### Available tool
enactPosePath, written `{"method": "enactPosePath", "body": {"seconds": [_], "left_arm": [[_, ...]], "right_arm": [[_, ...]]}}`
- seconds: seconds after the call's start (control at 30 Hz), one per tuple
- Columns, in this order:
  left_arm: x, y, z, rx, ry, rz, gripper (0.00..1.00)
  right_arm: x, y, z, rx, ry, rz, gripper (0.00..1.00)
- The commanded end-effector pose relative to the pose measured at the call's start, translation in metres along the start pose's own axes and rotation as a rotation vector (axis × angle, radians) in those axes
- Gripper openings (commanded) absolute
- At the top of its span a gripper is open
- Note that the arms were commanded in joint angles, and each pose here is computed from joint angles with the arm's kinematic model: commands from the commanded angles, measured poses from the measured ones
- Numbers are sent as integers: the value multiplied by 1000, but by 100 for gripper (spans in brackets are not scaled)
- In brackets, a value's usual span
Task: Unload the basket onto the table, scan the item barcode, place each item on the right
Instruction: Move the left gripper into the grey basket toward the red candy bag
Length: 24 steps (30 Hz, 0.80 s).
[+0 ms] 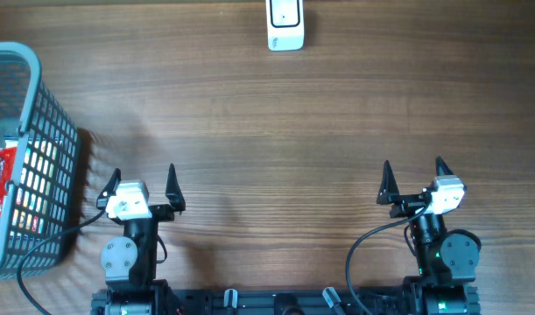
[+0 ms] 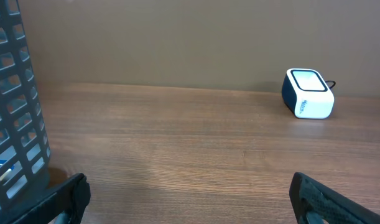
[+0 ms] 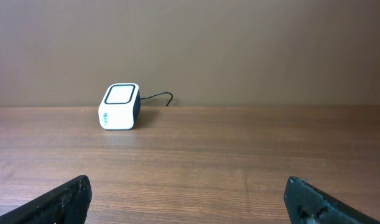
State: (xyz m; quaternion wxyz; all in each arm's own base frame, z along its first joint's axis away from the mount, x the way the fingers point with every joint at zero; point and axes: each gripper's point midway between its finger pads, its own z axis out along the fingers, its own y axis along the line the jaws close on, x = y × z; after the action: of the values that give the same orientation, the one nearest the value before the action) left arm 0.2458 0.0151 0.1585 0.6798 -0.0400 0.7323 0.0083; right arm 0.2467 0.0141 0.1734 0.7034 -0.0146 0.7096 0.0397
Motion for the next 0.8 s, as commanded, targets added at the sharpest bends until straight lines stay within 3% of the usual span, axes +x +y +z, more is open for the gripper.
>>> {"method": "enactPosePath", "body": {"seconds": [0.0,0.73,0.77], "left_arm": [[1,1,0,-1,-3,-7,100],[-1,0,0,2,-13,-8,100],[-9,-36,-4,215,-31,-123,100]], "right_arm": [[-1,-2,0,11,-4,-9,100],[-1,-2,0,11,-4,-9,100],[-1,-2,0,11,-4,-9,100]]}}
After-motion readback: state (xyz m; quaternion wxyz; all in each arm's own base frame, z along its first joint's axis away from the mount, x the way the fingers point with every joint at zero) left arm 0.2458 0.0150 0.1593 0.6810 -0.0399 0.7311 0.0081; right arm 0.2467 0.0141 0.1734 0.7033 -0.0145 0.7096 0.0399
